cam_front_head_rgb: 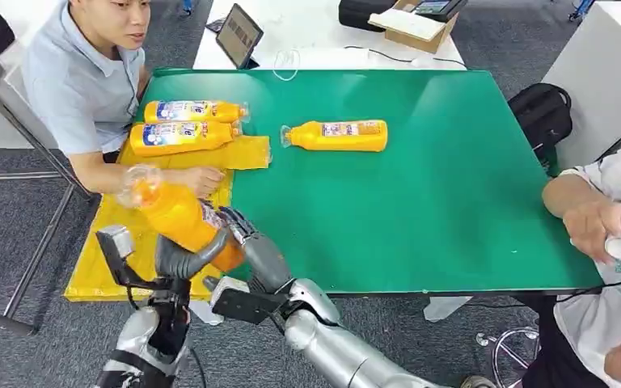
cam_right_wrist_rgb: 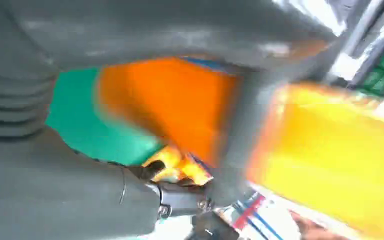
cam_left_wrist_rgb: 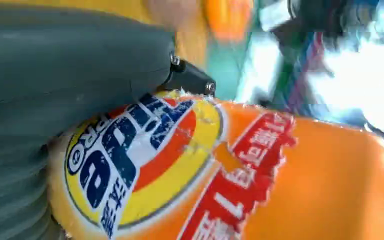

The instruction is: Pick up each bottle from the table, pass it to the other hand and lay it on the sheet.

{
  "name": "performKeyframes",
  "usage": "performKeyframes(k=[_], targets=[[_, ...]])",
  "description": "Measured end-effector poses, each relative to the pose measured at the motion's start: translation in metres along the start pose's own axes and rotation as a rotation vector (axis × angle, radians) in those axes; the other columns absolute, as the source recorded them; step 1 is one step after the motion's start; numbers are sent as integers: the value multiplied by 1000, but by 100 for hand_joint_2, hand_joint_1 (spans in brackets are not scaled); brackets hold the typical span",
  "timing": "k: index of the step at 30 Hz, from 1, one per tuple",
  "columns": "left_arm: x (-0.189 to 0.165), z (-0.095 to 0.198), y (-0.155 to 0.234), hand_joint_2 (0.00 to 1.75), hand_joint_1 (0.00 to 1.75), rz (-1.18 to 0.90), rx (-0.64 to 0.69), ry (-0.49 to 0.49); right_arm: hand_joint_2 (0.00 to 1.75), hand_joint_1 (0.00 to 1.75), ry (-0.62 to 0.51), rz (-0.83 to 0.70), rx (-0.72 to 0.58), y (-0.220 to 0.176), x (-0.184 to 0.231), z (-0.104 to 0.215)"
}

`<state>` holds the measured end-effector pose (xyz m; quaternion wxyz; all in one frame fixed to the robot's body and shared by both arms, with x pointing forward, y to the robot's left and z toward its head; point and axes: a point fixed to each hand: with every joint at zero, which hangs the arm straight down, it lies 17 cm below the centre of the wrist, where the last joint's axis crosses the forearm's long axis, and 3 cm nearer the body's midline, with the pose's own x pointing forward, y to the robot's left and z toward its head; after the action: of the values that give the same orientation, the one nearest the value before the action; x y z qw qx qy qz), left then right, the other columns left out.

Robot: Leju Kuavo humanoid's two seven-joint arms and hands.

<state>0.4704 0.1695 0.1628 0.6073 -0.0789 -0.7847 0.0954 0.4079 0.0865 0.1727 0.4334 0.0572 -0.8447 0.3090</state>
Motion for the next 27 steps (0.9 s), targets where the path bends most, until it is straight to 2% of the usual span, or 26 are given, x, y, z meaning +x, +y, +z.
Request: performKeyframes(k=[2,8,11,19,22,27], targets=[[-5,-13,19,175,175,-138,53,-26,0,0,-42,35,-9,0,13,-5],[-6,-36,19,175,175,-343,-3,-66,0,0,-100,97,-43,-5,29,-10],[1,-41,14,175,175,-442,-25,-106,0,0,-119,104,-40,-4,33,-11],[31,-58,26,175,175,-883,53,-270,0,0,-147,149,-16,2,45,-15],[32,-73,31,175,175,-1030,38,-288,0,0,-127,152,-5,3,43,-16],[28,-87,38,175,175,-1083,27,-277,0,0,-136,155,8,6,47,-15]])
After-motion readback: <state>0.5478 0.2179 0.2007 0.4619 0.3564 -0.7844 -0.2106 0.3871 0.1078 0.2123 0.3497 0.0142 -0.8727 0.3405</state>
